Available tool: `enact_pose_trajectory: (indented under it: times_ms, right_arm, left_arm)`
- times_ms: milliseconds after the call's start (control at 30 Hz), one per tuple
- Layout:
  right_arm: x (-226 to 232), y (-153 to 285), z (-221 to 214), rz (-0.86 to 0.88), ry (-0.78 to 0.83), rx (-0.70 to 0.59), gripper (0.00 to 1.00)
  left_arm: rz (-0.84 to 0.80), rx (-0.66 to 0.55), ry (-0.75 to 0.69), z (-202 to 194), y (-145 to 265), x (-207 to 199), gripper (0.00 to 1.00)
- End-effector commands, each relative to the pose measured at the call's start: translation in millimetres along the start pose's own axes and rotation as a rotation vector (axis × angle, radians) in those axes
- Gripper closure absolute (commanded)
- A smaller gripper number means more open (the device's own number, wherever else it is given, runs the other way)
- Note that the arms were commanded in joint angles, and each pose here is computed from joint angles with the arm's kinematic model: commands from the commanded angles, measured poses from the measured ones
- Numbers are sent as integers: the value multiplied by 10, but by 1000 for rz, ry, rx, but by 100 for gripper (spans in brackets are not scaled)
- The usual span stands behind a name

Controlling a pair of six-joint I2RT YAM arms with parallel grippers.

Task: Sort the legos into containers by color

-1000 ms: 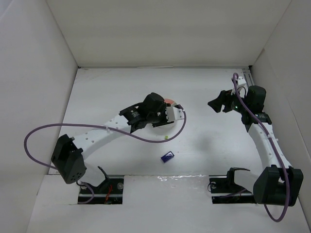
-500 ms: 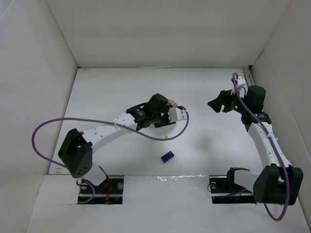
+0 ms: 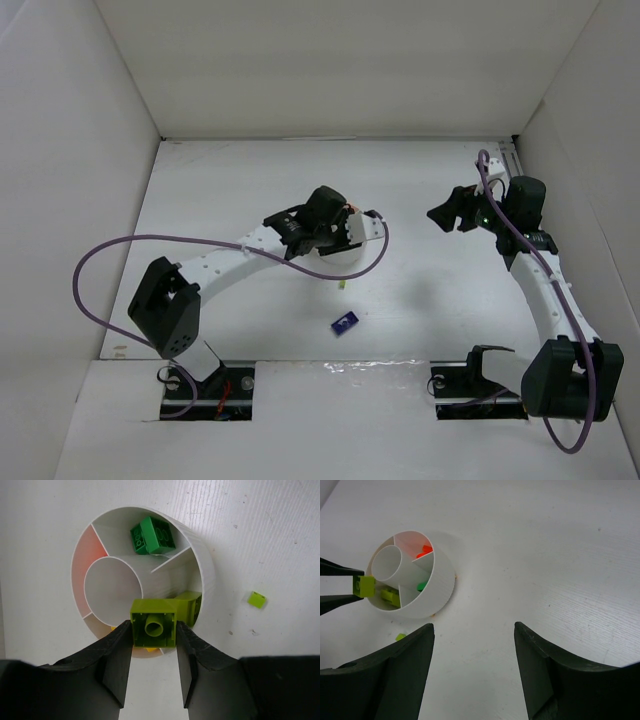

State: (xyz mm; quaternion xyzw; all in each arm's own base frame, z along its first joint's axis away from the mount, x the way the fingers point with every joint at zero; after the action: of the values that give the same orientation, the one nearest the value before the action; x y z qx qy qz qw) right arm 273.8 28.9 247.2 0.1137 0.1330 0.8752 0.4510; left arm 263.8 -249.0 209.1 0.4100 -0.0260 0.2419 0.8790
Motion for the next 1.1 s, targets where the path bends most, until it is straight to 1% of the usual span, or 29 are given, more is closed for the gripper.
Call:
enact_pose_trajectory:
  times_ms: [0, 67, 100, 133, 167, 300, 433, 667, 767, 833, 867, 900, 933, 967, 1033, 1067]
  right_arm:
    - [-34, 3, 117, -5, 32, -50, 30]
    - [-34, 3, 117, -5, 32, -50, 30]
    - [-34, 3, 117, -5, 32, -50, 30]
    - [-34, 3, 117, -5, 32, -50, 30]
    - [-34, 3, 117, -5, 32, -50, 30]
    - [-34, 3, 117, -5, 32, -50, 30]
    - [-34, 3, 117, -5, 32, -50, 30]
    - [-34, 3, 117, -5, 32, -50, 30]
    - [-34, 3, 117, -5, 32, -50, 30]
    - [-23, -2, 84, 5, 27, -45, 30]
    - [-23, -2, 84, 5, 27, -45, 30]
    - [-23, -2, 84, 5, 27, -45, 30]
    - [-23, -2, 84, 5, 27, -45, 30]
    - [-23, -2, 84, 5, 27, -45, 30]
    - [-13, 15, 102, 4, 33, -52, 30]
    - [-13, 15, 102, 4, 33, -52, 30]
  left_arm:
    - [46, -76, -10, 214, 96, 126, 65]
    - [46, -76, -10, 214, 96, 126, 64]
    - [46, -76, -10, 214, 96, 126, 60]
    - [46, -76, -10, 214, 96, 126, 60]
    - [46, -76, -10, 214, 96, 126, 56]
    - [42, -68, -10, 184, 82, 114, 50]
    - [42, -68, -10, 184, 82, 114, 49]
    - [42, -68, -1, 183, 82, 111, 49]
    - [26, -137, -1, 254, 217, 123, 49]
    - [-11, -150, 9, 208, 260, 59, 49]
    - [-42, -188, 3, 254, 365, 29, 51]
    - [-60, -198, 8, 216, 399, 24, 53]
    - [-89, -204, 32, 175, 417, -32, 54]
    - [-100, -234, 57, 182, 516, -32, 54]
    - [-199, -249, 121, 123, 582, -148, 56]
    - [-237, -256, 181, 105, 653, -219, 56]
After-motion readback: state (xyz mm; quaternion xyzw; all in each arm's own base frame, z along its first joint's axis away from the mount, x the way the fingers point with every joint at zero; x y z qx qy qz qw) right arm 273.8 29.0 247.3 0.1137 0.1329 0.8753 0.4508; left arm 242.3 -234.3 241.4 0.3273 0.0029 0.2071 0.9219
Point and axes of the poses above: each gripper's point midway between its finger pads, its own y axis back along the fingers, its own x axis along the line the jaws close on, z = x × y, the point moved 9 cm from there along y, back along the fingers, and after that the axes turned 15 degrees about y, right-handed, at the moved point
